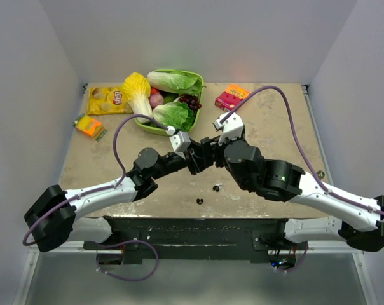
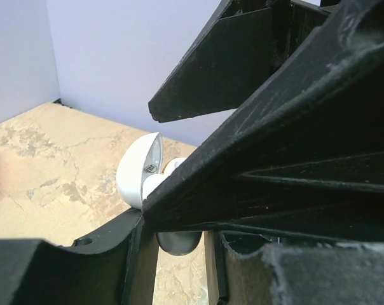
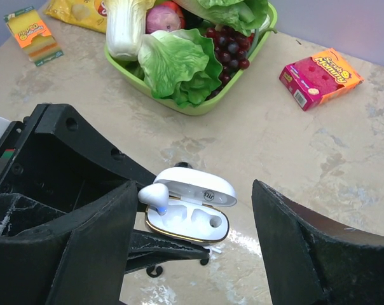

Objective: Insert the wireless bluetooth earbuds into the charging case
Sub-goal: Place the earbud in the charging case.

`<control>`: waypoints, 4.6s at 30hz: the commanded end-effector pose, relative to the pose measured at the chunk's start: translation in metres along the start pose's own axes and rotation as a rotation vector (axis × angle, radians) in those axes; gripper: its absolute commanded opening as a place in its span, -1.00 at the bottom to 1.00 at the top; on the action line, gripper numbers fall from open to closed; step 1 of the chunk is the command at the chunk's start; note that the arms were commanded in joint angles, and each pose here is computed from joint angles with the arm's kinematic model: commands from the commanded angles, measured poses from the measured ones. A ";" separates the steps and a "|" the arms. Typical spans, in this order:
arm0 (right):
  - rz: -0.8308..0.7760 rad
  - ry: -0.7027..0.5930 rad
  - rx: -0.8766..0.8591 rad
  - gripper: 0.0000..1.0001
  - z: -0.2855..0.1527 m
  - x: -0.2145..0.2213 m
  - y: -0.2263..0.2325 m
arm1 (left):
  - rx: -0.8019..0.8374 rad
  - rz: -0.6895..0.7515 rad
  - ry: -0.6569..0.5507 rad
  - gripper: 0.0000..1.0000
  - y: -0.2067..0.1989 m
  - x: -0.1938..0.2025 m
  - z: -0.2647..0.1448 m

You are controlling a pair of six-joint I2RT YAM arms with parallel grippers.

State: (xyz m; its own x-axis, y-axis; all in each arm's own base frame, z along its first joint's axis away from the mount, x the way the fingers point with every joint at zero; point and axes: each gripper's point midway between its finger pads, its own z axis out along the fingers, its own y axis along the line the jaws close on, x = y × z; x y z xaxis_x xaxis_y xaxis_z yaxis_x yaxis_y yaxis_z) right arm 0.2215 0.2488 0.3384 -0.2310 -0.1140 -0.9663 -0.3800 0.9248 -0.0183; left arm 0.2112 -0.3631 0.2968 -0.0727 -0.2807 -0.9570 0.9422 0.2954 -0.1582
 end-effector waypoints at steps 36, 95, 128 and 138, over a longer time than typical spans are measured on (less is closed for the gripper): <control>0.132 -0.110 -0.016 0.58 -0.024 -0.041 -0.014 | -0.050 0.067 -0.080 -1.00 0.007 -0.025 -0.005; 0.064 -0.026 0.113 0.54 -0.010 -0.016 -0.025 | -0.123 0.109 -0.147 -1.00 0.016 -0.046 -0.014; 0.048 -0.018 0.087 0.59 0.015 -0.025 0.000 | -0.146 0.119 -0.154 -1.00 0.020 -0.046 -0.015; 0.048 -0.011 0.089 0.58 0.007 -0.017 -0.009 | -0.156 0.128 -0.165 -1.00 0.021 -0.051 -0.016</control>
State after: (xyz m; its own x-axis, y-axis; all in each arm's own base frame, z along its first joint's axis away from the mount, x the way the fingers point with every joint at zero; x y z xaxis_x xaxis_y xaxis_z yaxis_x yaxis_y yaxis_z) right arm 0.2358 0.2615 0.3518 -0.2391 -0.0770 -0.9679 -0.3249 0.9457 0.0051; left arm 0.2316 -0.3389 0.3069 0.0183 -0.3056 -0.9520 0.8829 0.4517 -0.1280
